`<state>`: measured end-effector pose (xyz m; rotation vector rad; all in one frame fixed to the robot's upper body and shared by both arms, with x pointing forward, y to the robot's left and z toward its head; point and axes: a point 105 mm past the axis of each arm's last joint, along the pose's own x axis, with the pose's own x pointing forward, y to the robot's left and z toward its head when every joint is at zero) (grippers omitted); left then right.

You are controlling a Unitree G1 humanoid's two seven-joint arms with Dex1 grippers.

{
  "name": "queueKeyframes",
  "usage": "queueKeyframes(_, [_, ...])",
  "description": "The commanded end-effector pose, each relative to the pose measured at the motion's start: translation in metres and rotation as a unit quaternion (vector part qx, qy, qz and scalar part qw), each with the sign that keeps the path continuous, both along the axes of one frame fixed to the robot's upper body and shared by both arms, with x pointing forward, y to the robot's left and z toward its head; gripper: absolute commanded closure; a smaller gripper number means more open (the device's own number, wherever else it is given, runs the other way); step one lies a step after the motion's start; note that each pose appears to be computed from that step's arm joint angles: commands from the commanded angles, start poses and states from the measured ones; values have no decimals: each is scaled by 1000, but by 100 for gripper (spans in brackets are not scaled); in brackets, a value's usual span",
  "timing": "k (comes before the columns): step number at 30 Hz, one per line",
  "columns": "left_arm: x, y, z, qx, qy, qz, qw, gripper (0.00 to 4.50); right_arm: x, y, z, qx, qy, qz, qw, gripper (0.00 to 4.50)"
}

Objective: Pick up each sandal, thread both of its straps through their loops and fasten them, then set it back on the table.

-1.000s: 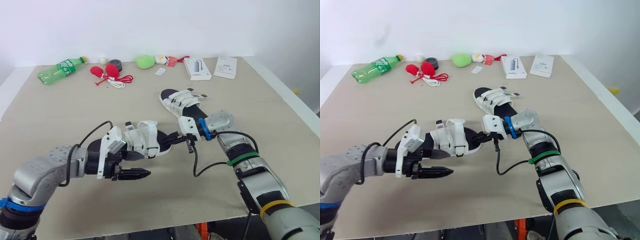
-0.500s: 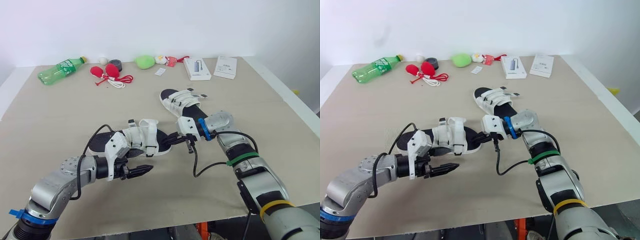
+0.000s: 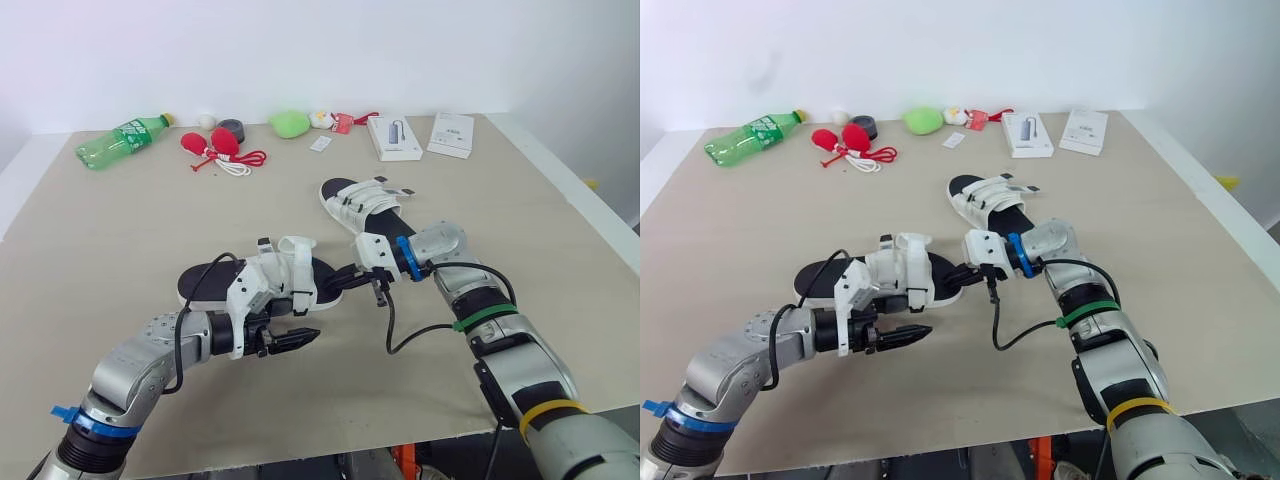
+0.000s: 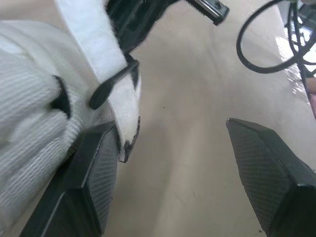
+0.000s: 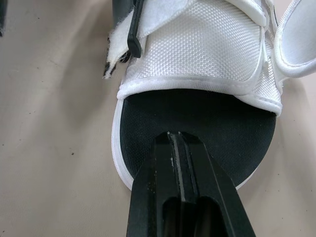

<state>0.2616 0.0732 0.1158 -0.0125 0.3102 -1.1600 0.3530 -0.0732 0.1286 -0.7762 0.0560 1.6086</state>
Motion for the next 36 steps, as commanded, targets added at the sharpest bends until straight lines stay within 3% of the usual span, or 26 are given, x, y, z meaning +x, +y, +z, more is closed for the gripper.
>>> queueKeyframes(1, [-2,-6,9,-14,-16,-25,999,184,0,-3,0,-12,-4,0,1000,450])
queueKeyframes(4, [-2,-7,10,-17,-13,-26,999,310,0,-2,0,-12,-5,0,1000,450])
queueKeyframes(5, [-2,-7,10,-19,-9,-25,999,323,0,-2,0,-12,-5,0,1000,450])
queueKeyframes(6, [-2,-6,10,-20,-5,-25,999,376,0,-3,0,-12,-5,0,1000,450])
queueKeyframes(7, [-3,-6,10,-22,-2,-26,999,389,0,-3,0,-12,-5,0,1000,450])
queueKeyframes(8, [-3,-5,10,-23,1,-26,999,437,0,-3,0,-12,-5,0,1000,450])
queueKeyframes(9, [-4,-4,10,-24,3,-27,999,446,0,-3,-1,-12,-6,0,1000,450])
queueKeyframes(24, [-65,0,16,6,6,-184,983,446,-2,-4,-3,-13,-4,0,1000,450])
queueKeyframes(30, [-60,3,13,28,-4,-167,986,446,-2,-3,-3,-13,-4,2,1000,450])
queueKeyframes(33, [-63,3,14,43,-16,-190,981,350,-2,-3,-4,-14,-4,3,1000,450])
queueKeyframes(36, [-66,6,21,51,-32,-209,976,210,-2,-2,-3,-15,-4,3,1000,450])
